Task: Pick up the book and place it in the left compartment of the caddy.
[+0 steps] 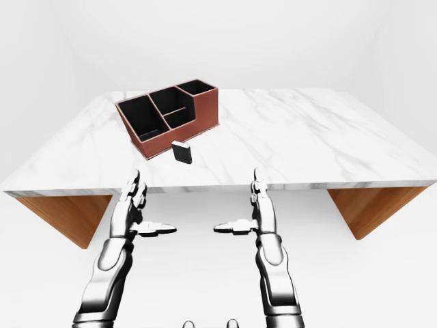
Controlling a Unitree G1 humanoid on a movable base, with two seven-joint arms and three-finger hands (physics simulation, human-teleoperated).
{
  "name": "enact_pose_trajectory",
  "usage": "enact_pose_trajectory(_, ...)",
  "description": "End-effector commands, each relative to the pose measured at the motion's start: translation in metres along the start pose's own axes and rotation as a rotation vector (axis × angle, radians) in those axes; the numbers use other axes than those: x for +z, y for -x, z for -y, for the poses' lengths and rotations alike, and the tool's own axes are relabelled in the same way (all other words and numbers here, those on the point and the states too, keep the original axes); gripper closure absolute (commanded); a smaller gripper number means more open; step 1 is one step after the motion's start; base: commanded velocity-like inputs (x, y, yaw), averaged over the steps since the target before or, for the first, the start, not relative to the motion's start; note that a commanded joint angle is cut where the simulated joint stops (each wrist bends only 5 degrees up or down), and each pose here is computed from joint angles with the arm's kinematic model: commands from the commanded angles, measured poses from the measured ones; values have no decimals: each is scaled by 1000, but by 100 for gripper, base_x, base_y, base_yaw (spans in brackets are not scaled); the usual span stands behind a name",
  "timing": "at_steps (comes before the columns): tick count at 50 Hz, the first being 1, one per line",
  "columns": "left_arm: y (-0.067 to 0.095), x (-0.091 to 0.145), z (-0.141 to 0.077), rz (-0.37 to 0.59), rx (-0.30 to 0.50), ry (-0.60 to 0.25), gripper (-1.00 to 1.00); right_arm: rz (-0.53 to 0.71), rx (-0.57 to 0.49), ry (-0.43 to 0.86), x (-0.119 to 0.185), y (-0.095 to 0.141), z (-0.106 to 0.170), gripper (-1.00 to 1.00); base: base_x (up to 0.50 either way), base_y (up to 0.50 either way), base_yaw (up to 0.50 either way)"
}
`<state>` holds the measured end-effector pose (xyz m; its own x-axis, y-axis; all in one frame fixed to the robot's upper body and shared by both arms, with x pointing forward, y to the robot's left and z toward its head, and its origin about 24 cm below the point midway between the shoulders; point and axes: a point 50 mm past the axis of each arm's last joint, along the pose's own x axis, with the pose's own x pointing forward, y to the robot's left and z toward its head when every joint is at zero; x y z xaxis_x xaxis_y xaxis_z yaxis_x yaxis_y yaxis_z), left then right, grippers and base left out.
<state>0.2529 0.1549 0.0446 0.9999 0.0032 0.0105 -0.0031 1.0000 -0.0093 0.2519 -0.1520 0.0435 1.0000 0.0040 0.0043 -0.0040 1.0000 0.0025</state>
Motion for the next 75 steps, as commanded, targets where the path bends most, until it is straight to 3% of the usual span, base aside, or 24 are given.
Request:
enact_pose_trajectory(1,4,12,-11,35,4,19,-100,14,3,1,7,6,6,-100,0,0,0)
enact_pose_trajectory(10,5,14,-12,48,-3,15,-100,21,26,-20,11,10,3,-100,0,0,0)
enact_pose_trajectory(17,7,33,-24,97,10,64,-100,18,16,-22,10,10,6,-100,0,0,0)
enact_pose_trajectory(34,2,72,-67,264,154,136,-100,27,8,-30,14,11,8,-100,0,0,0)
enact_pose_trajectory(46,4,80,-75,299,176,152,-100,51,2,-19,22,17,8,-100,0,0,0)
enact_pose_trajectory(54,8,89,-81,340,190,163,-100,126,-8,-2,40,27,7,-100,0,0,0)
enact_pose_trajectory(65,12,93,-83,363,194,167,-100,314,2,42,86,58,-4,-100,0,0,0)
enact_pose_trajectory(75,12,96,-84,373,198,171,-100,350,-3,58,94,65,-4,-100,0,0,0)
